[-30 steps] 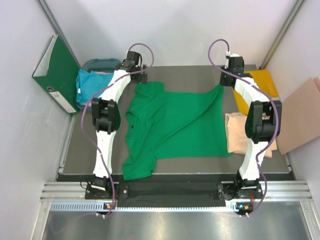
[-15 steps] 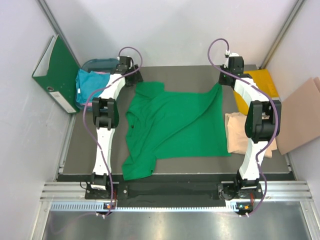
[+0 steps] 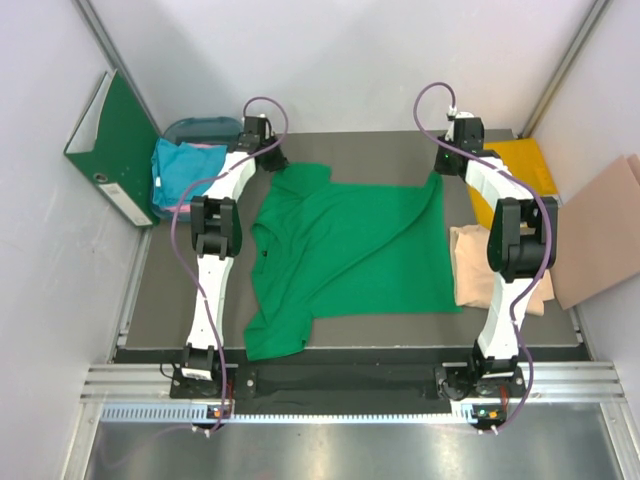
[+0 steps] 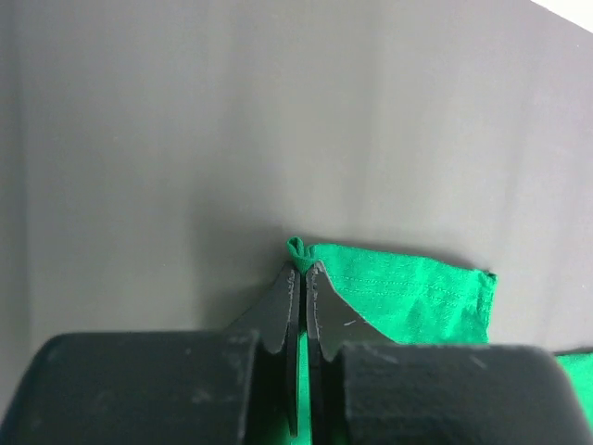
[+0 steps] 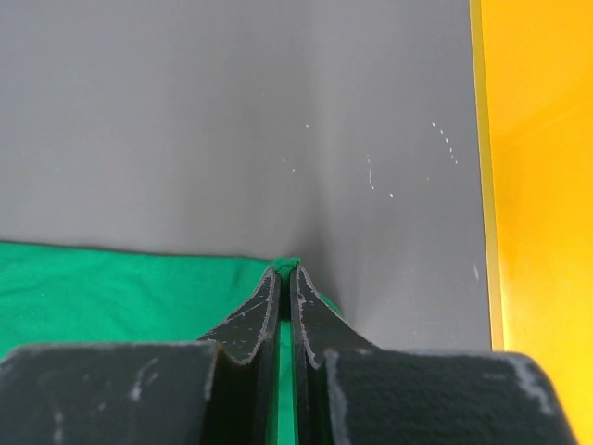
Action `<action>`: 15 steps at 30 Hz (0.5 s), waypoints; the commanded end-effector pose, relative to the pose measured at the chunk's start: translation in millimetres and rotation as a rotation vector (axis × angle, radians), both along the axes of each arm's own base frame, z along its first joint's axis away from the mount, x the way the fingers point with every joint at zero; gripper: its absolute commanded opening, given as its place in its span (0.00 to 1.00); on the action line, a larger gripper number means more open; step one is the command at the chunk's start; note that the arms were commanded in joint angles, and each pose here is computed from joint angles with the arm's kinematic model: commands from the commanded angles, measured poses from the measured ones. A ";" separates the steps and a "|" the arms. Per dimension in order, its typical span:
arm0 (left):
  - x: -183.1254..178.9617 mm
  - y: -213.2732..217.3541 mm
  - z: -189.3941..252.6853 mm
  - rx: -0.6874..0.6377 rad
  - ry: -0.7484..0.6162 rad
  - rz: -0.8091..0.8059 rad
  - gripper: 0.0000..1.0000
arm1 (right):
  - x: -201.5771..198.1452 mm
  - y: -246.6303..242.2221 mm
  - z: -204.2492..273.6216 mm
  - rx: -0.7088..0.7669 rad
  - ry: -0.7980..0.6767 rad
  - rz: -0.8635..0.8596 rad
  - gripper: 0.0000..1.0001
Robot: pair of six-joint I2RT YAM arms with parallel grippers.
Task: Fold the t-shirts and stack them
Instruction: Grap the side of the flattened tshirt furthest away from the robot with both arms, then fold the flattened tshirt in 1/3 of the way
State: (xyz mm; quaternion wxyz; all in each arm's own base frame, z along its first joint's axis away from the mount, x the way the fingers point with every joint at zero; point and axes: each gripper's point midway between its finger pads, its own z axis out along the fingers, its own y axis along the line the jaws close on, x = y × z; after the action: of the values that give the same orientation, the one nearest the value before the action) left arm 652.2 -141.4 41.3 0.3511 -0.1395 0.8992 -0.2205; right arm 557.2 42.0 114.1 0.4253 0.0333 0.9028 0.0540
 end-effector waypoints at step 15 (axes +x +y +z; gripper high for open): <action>6.7 60.8 227.6 0.100 -0.421 0.155 0.00 | 14.5 5.0 49.0 0.065 -0.076 -0.031 0.00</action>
State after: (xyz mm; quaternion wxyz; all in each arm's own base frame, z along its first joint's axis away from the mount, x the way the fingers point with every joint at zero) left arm 657.9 -93.3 180.1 0.4676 -0.1458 0.8550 -0.1707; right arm 558.2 44.5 123.1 0.4231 0.0527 0.9022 0.0651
